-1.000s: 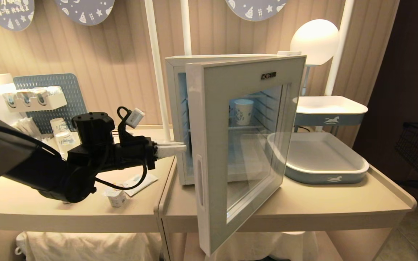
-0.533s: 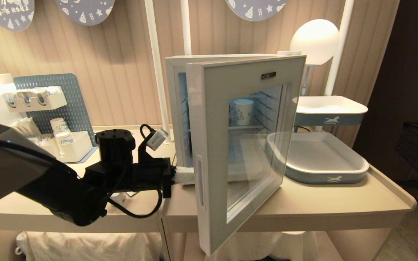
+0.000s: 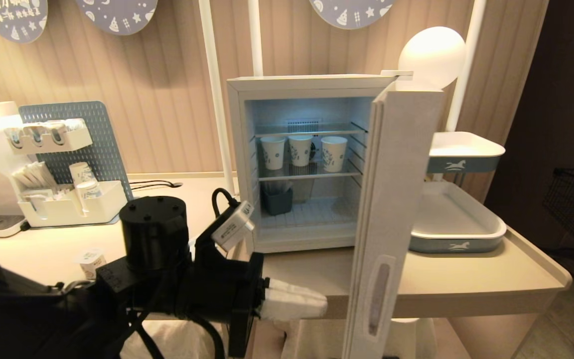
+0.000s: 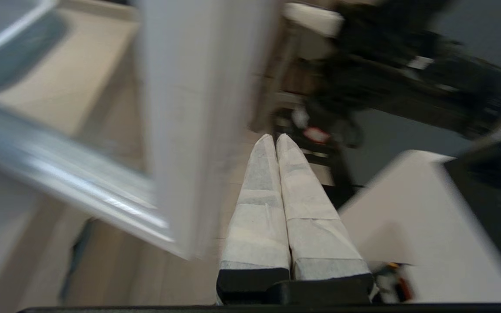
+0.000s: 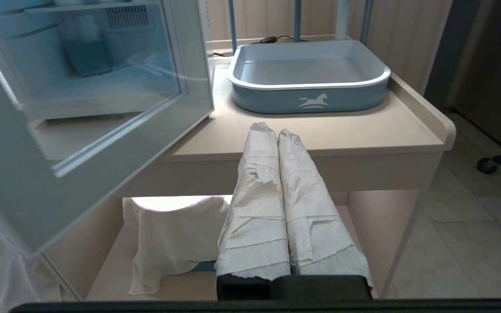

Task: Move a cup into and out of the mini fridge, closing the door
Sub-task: Open the freezer door

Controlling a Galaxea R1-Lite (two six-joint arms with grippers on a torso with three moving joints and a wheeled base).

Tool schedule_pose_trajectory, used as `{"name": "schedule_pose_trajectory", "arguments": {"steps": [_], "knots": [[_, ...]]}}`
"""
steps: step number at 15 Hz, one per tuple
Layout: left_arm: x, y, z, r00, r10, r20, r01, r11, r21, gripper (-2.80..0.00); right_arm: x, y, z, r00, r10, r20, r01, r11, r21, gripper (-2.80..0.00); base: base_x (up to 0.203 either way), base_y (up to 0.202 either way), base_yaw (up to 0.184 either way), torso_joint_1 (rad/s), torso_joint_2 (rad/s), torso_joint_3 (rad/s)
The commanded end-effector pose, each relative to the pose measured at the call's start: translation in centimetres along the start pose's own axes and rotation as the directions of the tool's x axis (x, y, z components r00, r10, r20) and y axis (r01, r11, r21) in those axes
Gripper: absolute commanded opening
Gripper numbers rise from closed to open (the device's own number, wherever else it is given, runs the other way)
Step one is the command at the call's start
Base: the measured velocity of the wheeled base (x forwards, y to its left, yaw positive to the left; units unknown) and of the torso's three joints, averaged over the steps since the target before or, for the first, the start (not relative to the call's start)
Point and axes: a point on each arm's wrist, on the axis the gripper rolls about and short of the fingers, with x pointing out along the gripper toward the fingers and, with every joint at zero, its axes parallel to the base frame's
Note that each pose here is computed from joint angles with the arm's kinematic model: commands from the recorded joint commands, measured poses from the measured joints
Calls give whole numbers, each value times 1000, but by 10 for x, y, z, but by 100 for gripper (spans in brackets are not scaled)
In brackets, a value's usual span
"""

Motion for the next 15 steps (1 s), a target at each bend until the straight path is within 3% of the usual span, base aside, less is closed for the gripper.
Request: {"name": "schedule_pose_trajectory", "arguments": {"steps": [1, 7, 11, 13, 15], "knots": [[-2, -33, 14, 998, -62, 26, 60, 996, 68, -280, 0, 0, 0, 1000, 0, 0, 0, 1000, 0, -280, 0, 0, 0, 0, 0, 0], [-4, -38, 17, 998, -52, 37, 49, 996, 77, -280, 0, 0, 0, 1000, 0, 0, 0, 1000, 0, -280, 0, 0, 0, 0, 0, 0], [-12, -50, 31, 997, -30, 75, 20, 992, 124, -280, 0, 0, 0, 1000, 0, 0, 0, 1000, 0, -280, 0, 0, 0, 0, 0, 0], [-23, -66, 47, 993, 39, 109, -54, 989, 137, -280, 0, 0, 0, 1000, 0, 0, 0, 1000, 0, -280, 0, 0, 0, 0, 0, 0], [-43, -92, 66, 971, 215, 106, -223, 972, 73, -280, 0, 0, 0, 1000, 0, 0, 0, 1000, 0, -280, 0, 0, 0, 0, 0, 0]]}}
